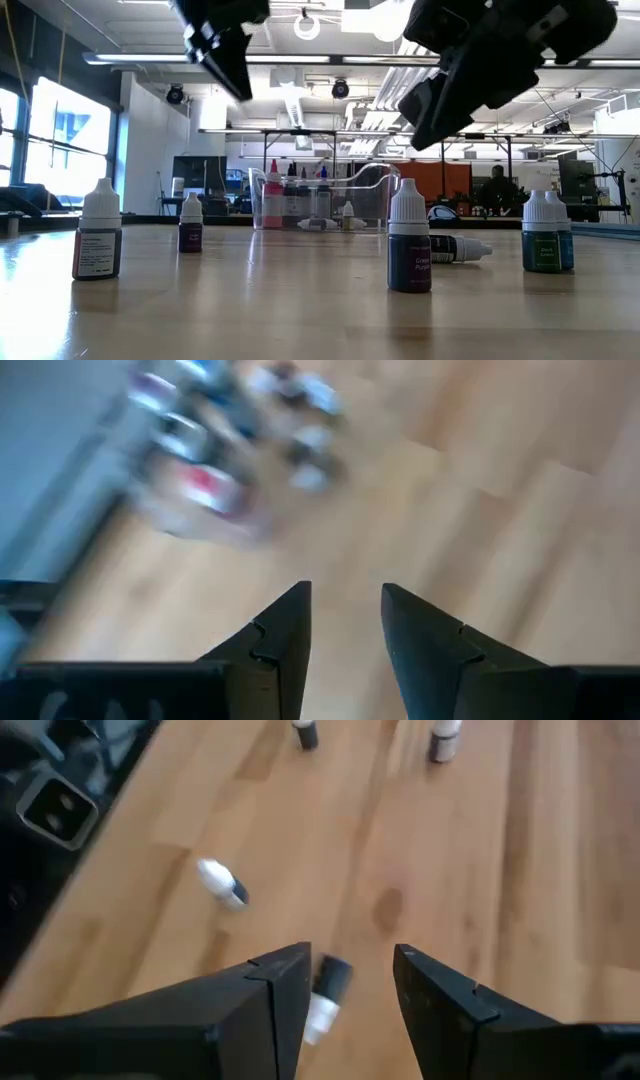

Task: Pick & Place food coloring
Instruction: Put the purple food coloring into the transparent bin

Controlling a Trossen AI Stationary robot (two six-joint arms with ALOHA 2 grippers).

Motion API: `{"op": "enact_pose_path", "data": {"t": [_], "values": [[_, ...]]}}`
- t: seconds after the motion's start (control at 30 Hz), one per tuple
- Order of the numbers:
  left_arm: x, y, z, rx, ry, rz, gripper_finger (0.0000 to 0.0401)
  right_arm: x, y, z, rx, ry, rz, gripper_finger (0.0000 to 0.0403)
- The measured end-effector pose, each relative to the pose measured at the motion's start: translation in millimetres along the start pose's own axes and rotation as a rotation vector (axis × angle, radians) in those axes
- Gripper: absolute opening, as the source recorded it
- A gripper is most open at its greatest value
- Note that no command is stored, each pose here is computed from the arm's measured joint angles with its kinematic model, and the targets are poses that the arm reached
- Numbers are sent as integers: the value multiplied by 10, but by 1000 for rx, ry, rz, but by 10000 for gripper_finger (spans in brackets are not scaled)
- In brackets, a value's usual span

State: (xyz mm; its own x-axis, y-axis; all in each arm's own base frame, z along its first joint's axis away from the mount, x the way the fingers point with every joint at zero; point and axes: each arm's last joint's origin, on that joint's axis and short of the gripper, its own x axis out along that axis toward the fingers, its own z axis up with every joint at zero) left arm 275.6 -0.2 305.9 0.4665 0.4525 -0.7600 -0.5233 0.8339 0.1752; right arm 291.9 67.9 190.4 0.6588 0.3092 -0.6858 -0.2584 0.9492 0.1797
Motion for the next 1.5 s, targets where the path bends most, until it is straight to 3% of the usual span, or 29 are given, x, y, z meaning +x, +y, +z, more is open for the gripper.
{"op": "enact_pose_path", "data": {"t": [0.2,0.37,0.83,1.13,1.3,1.37,1.5], "values": [[321,-335,-523,-2,-165,-268,121,316,90,-65,3,87,-32,138],[491,-433,-706,-32,-260,-401,121,533,100,-158,94,137,-59,138],[512,-433,-731,-38,-264,-406,121,804,109,-336,114,194,-83,135],[513,-433,-732,-60,-258,-408,121,802,38,-343,128,198,-112,66],[514,-433,-732,-60,-259,-407,121,715,-42,-207,176,132,-48,59],[513,-433,-730,-61,-259,-407,121,603,-76,-26,151,66,-36,65],[513,-433,-731,-61,-259,-407,121,282,-244,301,16,-10,-165,67]]}}
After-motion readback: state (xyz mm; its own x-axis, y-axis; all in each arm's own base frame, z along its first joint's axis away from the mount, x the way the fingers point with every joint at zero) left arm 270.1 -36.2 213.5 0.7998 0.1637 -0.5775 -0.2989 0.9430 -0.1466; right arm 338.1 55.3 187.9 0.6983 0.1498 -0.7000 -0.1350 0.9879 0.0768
